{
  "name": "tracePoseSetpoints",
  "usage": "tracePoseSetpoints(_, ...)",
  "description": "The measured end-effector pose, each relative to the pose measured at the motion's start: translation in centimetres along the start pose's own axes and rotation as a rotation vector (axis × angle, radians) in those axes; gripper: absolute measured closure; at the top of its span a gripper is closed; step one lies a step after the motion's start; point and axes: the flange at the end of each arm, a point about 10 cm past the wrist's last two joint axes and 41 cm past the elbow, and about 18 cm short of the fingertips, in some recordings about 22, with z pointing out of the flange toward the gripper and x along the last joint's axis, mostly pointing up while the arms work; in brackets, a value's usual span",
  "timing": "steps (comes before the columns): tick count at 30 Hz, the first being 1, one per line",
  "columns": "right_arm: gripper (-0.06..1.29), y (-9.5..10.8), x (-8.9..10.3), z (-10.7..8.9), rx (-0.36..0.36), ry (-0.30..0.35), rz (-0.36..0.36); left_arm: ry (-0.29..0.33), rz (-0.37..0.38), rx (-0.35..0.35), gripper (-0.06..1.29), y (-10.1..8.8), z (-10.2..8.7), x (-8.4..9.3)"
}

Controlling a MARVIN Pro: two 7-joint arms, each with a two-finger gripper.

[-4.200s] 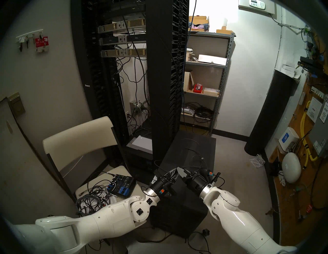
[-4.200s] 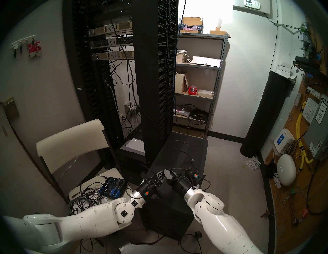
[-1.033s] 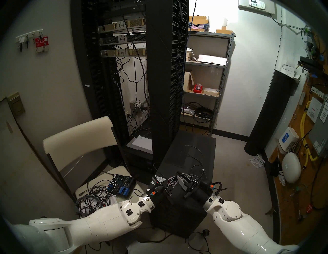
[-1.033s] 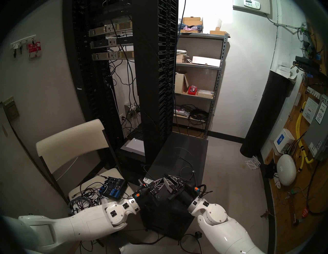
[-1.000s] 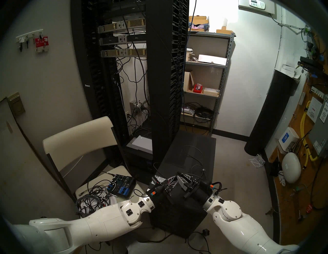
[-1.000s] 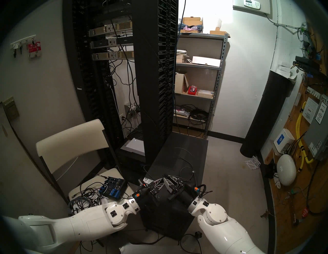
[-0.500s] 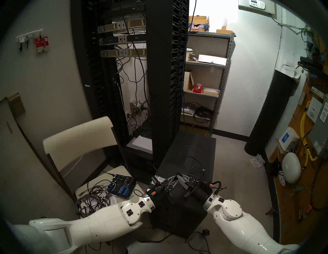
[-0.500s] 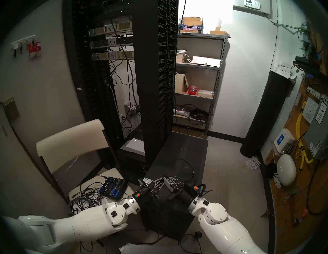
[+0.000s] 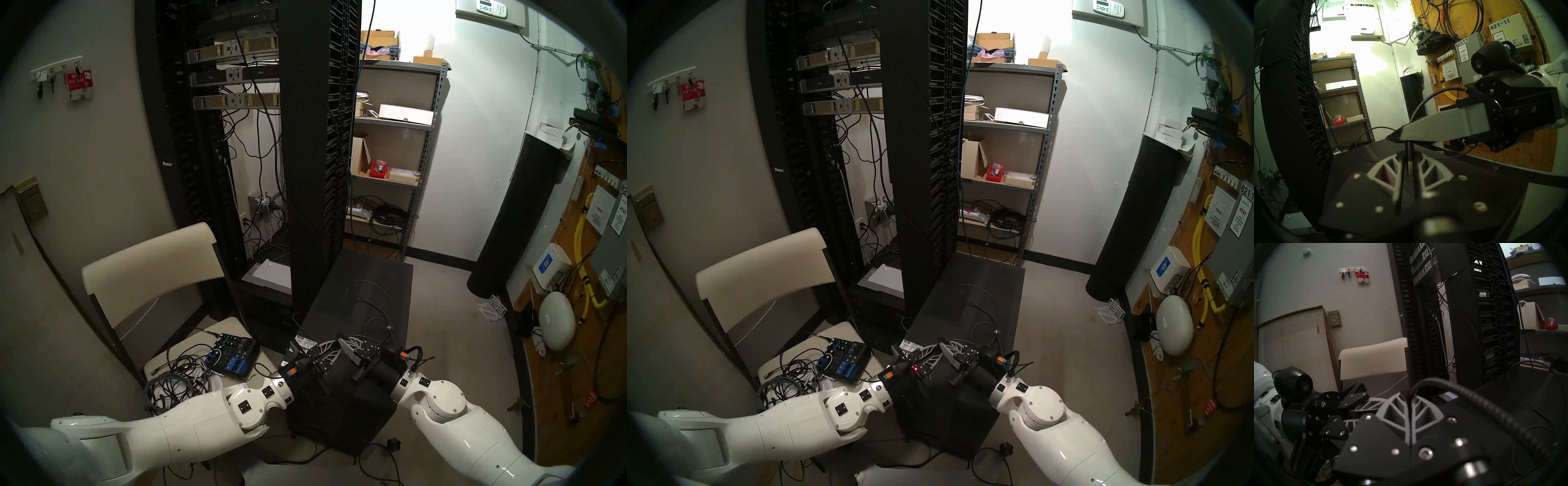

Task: Insert the cable into the workstation's USB slot

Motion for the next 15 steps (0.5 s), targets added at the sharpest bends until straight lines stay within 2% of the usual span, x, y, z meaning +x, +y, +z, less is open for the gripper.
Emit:
tracePoseSetpoints(2,1.25,0.3,0.0,-0.2,-0.006,-0.007,-0.005,-0.005,-0.003,-0.013,1.18,0.1,-0.3,-0.1)
tracePoseSetpoints(4,1.25,0.4,0.0,-0.3,-0.01,-0.01,-0.011,-0.009,-0.007,-0.021,1.05,0.1,-0.6,-0.2)
tracePoseSetpoints(6,1.25,0.6,0.0,-0.4,-0.011,-0.015,-0.023,-0.014,-0.013,-0.027,0.81,0.0,-1.0,-0.3)
tracePoseSetpoints(7,1.25,0.6,0.0,-0.5,-0.011,-0.017,-0.027,-0.016,-0.015,-0.027,0.76,0.0,-1.1,-0.3)
tracePoseSetpoints(8,1.25,0.6,-0.1,-0.6,-0.009,-0.02,-0.038,-0.02,-0.021,-0.024,0.57,-0.3,-1.5,-0.3)
tracePoseSetpoints(9,1.25,0.6,-0.1,-0.6,-0.006,-0.023,-0.045,-0.022,-0.024,-0.02,0.3,-0.6,-1.8,-0.4)
tracePoseSetpoints(11,1.25,0.4,-0.3,-0.6,0.001,-0.028,-0.052,-0.026,-0.027,-0.01,0.02,-1.1,-2.3,-0.4)
tracePoseSetpoints(15,1.25,-0.3,-0.9,-0.6,0.025,-0.041,-0.063,-0.031,-0.038,0.029,0.0,-2.8,-3.4,-0.5)
